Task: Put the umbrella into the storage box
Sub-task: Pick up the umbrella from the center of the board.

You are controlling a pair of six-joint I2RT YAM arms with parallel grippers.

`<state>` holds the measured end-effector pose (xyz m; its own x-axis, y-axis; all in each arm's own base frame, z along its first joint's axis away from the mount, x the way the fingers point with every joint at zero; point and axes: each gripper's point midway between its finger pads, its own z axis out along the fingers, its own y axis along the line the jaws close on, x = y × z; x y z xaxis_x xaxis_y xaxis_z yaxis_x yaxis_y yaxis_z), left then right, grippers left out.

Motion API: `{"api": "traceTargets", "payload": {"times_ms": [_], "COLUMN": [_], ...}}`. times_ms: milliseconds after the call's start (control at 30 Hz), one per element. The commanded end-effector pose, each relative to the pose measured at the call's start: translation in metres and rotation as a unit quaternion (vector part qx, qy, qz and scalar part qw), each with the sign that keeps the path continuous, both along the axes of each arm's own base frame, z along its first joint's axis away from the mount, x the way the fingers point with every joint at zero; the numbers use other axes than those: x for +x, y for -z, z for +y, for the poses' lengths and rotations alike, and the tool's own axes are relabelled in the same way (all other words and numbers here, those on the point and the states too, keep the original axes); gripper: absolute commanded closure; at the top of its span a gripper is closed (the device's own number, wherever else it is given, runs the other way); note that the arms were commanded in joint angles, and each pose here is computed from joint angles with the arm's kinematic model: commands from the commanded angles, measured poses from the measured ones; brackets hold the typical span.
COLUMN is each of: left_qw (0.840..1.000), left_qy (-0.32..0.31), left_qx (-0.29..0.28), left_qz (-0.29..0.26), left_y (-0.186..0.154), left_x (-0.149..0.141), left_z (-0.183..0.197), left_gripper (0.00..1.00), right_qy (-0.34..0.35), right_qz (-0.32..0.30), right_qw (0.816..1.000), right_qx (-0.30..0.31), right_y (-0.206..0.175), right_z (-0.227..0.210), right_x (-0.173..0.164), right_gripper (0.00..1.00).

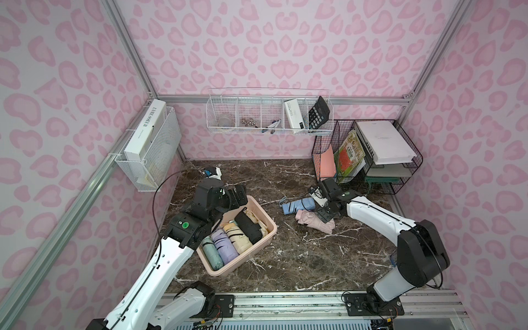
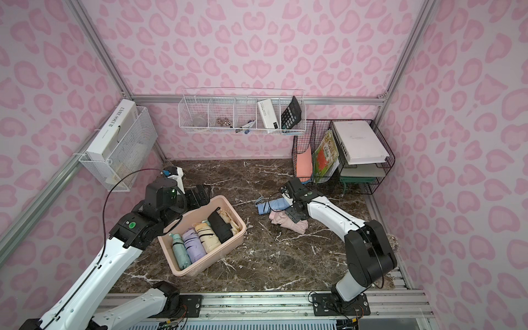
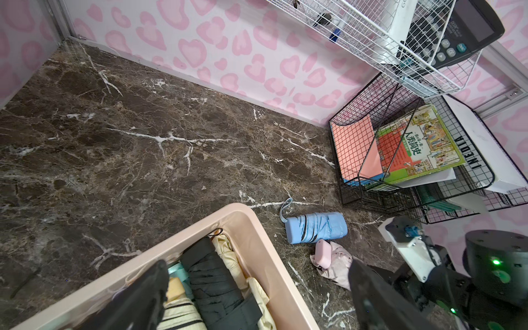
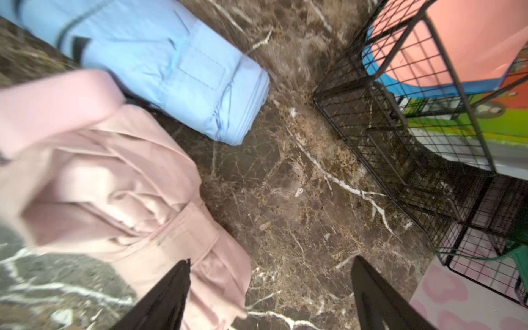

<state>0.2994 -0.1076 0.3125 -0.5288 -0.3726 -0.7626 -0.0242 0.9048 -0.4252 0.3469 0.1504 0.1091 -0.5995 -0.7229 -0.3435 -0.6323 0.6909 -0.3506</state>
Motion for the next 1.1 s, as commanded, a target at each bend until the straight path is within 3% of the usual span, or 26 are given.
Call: {"api": "traceTargets", "payload": {"times_ms": [0, 100, 267, 400, 667, 1067], "left_qw": [1.0, 1.0, 0.999, 0.998, 0.994, 0.967], "left_qy": [-0.002, -0.011, -0.036, -0.058, -0.105, -0.2], "left_qx": [-0.003, -0.004, -0.007, -0.004, -0.002, -0.013], "left_qz": [0.011, 0.014, 0.016, 0.017, 0.026, 0.159], "left_y": [0.005, 0.007, 0.009, 0.007, 0.011, 0.052], "left_x": [-0.007, -0.017, -0.037, -0.054, -0.092, -0.148], "left_z": [0.004, 0.011, 0.028, 0.043, 0.075, 0.107], "left_gripper": [0.02, 0.02, 0.02, 0.02, 0.02, 0.02], "right_qy": [-0.098, -0.176, -0.229, -0.242, -0.251, -0.249], "right_qz": [0.074, 0.088, 0.08, 0.098, 0.123, 0.151], "right_qw": [0.991, 0.98, 0.97, 0.965, 0.96, 0.956], "right_qx": [0.046, 0.013, 0.0, -0.02, 0.001, 0.007], "right_y": [0.002, 0.017, 0.024, 0.039, 0.06, 0.093], "right_z": [0.026, 0.034, 0.048, 0.045, 0.049, 0.052], "right_x": [-0.034, -0.051, -0.034, -0.024, -0.02, -0.019], "right_gripper": [0.15, 0.14, 0.12, 0.12, 0.12, 0.25]}}
